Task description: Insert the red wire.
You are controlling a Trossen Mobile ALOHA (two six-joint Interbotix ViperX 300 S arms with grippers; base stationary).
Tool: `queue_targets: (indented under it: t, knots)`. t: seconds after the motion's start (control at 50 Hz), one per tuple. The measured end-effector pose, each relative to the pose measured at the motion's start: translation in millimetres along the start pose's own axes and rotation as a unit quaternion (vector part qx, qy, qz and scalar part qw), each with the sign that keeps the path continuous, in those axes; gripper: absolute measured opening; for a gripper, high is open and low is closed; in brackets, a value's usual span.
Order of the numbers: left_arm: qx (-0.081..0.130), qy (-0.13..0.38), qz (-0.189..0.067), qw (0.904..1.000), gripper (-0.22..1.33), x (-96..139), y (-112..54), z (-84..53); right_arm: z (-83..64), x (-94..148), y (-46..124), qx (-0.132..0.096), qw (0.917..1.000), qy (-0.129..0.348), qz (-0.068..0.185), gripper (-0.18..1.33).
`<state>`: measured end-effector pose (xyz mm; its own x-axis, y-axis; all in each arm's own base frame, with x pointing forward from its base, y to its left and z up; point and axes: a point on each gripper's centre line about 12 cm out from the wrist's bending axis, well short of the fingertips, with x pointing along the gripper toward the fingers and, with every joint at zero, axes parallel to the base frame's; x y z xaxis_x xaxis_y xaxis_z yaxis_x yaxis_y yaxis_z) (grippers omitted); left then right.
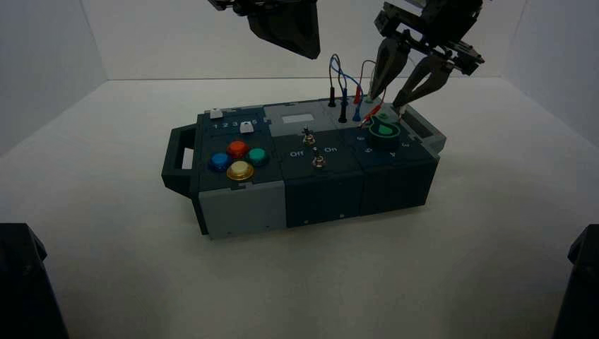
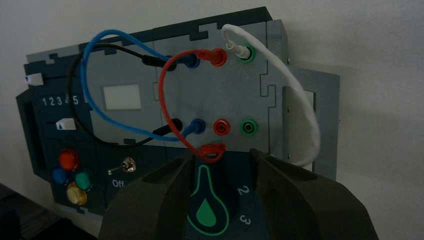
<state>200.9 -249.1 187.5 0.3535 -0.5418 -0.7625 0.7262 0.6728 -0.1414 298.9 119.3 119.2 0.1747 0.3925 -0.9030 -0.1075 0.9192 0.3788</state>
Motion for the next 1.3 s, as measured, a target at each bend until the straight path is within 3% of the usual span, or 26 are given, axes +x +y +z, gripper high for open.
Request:
queue_targets:
  t: [0.66,0.86,0.96,1.06,1.3]
  knots:
    - [-0.001,-0.001,0.000,1.0000,-0.17,-0.2,0.4,0.7,9.2,11.4,0.3,-0.005,0.9999,0.012,0.001,1.08]
    - [-0.001,-0.001,0.000,1.0000,-0.17,-0.1,-0.1,0.6,10.5,13.7,-0.2,-0.005,0.9999,0.014,0.000,1.01]
    - [0.000,-0.002,0.000,1.0000,-0.17,-0.6,-0.2,0.8,10.3,15.8,-1.0,-0.004,0.9998,0.017,-0.001,0.96]
    - [0.000,-0.002,0.000,1.0000,-0.17,-0.1,-0.1,0.8,9.5,17.7,-1.3,-0.005,0.9998,0.021,-0.001,0.79]
    - [-0.001,-0.001,0.000,1.0000,-0.17,-0.1,-0.1,0.6,7.8,20.4,-1.0,-0.004,0.9994,0.035,0.003,0.55]
